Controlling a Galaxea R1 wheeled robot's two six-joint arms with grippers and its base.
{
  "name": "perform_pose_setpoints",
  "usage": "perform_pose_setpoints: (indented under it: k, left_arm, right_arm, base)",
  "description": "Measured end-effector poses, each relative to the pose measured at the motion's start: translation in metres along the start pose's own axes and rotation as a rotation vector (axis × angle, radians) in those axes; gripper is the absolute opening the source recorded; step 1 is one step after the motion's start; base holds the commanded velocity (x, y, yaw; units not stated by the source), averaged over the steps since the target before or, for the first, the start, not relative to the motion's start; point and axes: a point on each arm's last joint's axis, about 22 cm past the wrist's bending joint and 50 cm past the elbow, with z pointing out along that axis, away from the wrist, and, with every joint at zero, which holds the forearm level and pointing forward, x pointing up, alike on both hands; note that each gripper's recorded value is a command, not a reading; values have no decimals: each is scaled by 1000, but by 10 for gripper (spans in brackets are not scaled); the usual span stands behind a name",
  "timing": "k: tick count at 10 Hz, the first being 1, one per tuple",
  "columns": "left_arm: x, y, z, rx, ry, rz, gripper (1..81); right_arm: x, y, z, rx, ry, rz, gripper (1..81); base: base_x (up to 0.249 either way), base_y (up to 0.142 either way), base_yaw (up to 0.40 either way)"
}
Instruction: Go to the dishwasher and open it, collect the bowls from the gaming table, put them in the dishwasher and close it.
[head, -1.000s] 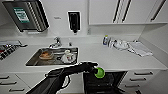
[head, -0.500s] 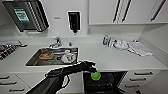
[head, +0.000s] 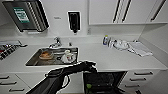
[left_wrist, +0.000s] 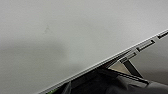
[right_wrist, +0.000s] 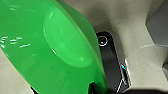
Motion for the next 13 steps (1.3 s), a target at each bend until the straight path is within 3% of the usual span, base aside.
perform_pose_setpoints:
  k: [3, 4, 6, 7, 8, 9, 10, 12, 13]
  left_arm:
    - [-19, 2, 5, -5, -34, -14, 811]
    - [-19, 12, 5, -25, -37, -15, 811]
    - [-22, 59, 1, -120, -46, 8, 811]
    - [-23, 88, -8, -188, -50, 25, 811]
    - [-24, 100, -22, -239, -49, 40, 811]
    - [-32, 87, -36, -258, -52, 39, 811]
    - [-44, 59, -49, -249, -61, 24, 811]
    - [-88, -11, -74, -205, -94, -35, 811]
    - [-123, -25, -81, -207, -131, -67, 811]
  right_arm:
    - [1, 2, 0, -5, 1, -1, 10]
    - [1, 2, 0, -5, 2, -1, 10]
    - [2, 5, -4, -6, 3, -1, 10]
    - [5, 10, -10, -8, 6, -2, 10]
    - [8, 17, -19, -13, 8, 0, 10]
    - [14, 24, -30, -16, 12, -2, 10]
    - [23, 27, -39, -13, 20, -3, 10]
    - [46, 29, -59, -2, 42, -10, 10]
    - [53, 27, -64, 3, 49, -12, 10]
  base:
    - [0, 0, 0]
    - [0, 0, 0]
    - [0, 0, 0]
    - [0, 0, 0]
    - [0, 0, 0]
    - [0, 0, 0]
    - [0, 0, 0]
    - [0, 0, 0]
    - [0, 0, 0]
